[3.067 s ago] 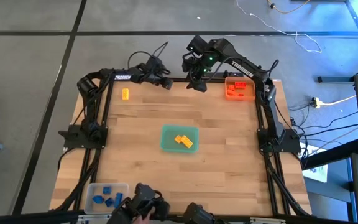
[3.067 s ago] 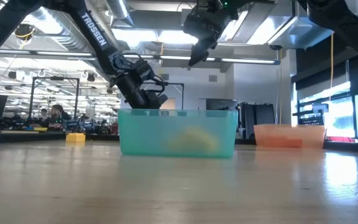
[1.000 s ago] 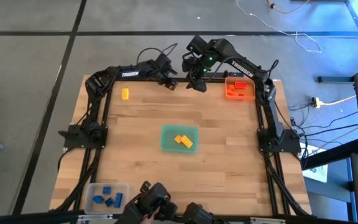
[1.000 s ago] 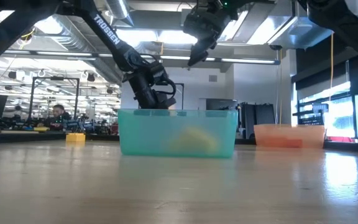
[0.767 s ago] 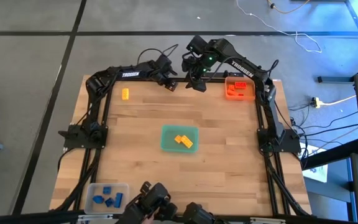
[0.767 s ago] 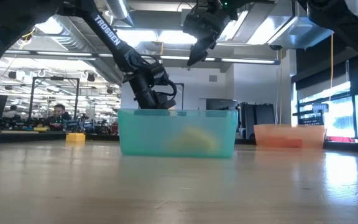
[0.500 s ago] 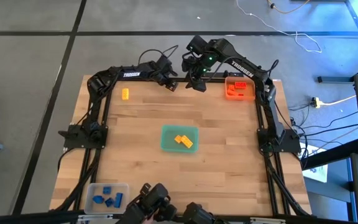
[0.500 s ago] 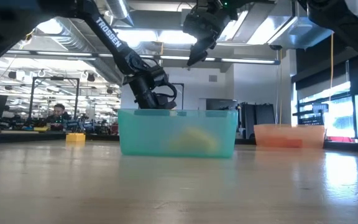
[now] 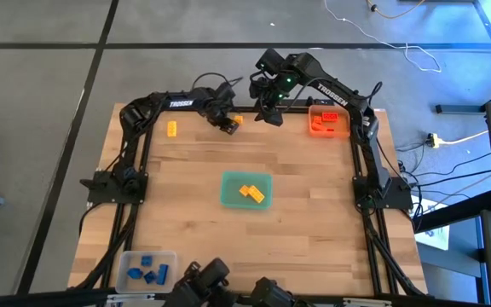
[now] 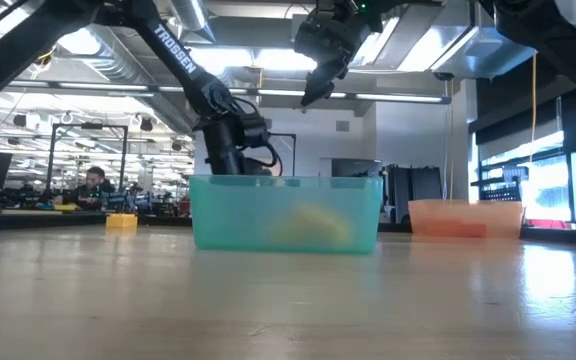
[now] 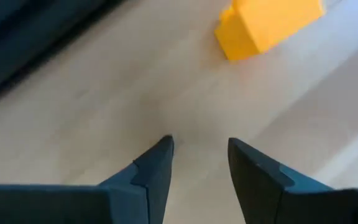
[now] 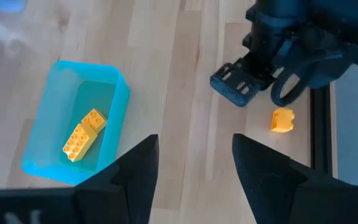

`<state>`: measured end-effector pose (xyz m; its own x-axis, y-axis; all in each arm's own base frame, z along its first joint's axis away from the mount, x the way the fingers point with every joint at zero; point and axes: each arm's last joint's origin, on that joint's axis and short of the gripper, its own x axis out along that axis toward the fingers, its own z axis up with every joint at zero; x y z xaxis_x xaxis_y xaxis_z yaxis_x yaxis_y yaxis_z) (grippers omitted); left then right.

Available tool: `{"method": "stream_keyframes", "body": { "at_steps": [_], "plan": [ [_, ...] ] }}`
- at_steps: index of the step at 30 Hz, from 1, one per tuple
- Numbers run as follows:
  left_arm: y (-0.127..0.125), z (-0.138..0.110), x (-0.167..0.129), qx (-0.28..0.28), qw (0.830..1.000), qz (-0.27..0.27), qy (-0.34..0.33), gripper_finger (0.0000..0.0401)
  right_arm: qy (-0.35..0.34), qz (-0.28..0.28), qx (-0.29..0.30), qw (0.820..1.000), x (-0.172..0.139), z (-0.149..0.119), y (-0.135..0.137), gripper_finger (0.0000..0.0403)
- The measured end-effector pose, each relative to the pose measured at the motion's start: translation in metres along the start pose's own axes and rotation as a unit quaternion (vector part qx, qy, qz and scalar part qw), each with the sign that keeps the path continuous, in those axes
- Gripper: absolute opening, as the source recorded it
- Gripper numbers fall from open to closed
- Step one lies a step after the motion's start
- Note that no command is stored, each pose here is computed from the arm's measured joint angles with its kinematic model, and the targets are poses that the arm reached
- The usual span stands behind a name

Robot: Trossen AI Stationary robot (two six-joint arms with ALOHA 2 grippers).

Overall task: Sort & place blocks by color
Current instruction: Put the yellow game piece into the blue bin

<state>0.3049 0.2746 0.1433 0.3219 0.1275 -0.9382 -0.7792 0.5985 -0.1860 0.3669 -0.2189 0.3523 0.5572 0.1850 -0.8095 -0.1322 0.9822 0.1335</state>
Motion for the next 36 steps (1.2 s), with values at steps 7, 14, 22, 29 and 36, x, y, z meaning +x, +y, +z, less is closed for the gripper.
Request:
{"method": "stream_keyframes", "body": {
  "at_steps": [7,14,22,29,36],
  "plan": [
    [-0.008,-0.004,-0.02,0.025,1.0,0.001,0.005,0.0149,-0.002,0.003,0.0,1.0,0.0,0.0,0.0,0.0205],
    [-0.017,0.011,-0.041,0.212,0.974,0.012,-0.081,0.0149,0.0,0.01,0.002,1.0,0.0,-0.001,0.001,0.0205],
    [-0.019,0.03,-0.05,0.389,0.908,0.059,-0.143,0.0149,0.028,0.028,0.019,0.999,0.0,-0.007,0.005,0.0205],
    [-0.023,0.033,-0.05,0.504,0.847,0.063,-0.154,0.0149,0.045,0.039,0.027,0.998,-0.001,-0.01,0.007,0.0205],
    [-0.023,0.034,-0.037,0.518,0.84,0.045,-0.156,0.0149,0.046,0.04,0.016,0.998,-0.001,-0.01,0.007,0.0205]
  ]
}}
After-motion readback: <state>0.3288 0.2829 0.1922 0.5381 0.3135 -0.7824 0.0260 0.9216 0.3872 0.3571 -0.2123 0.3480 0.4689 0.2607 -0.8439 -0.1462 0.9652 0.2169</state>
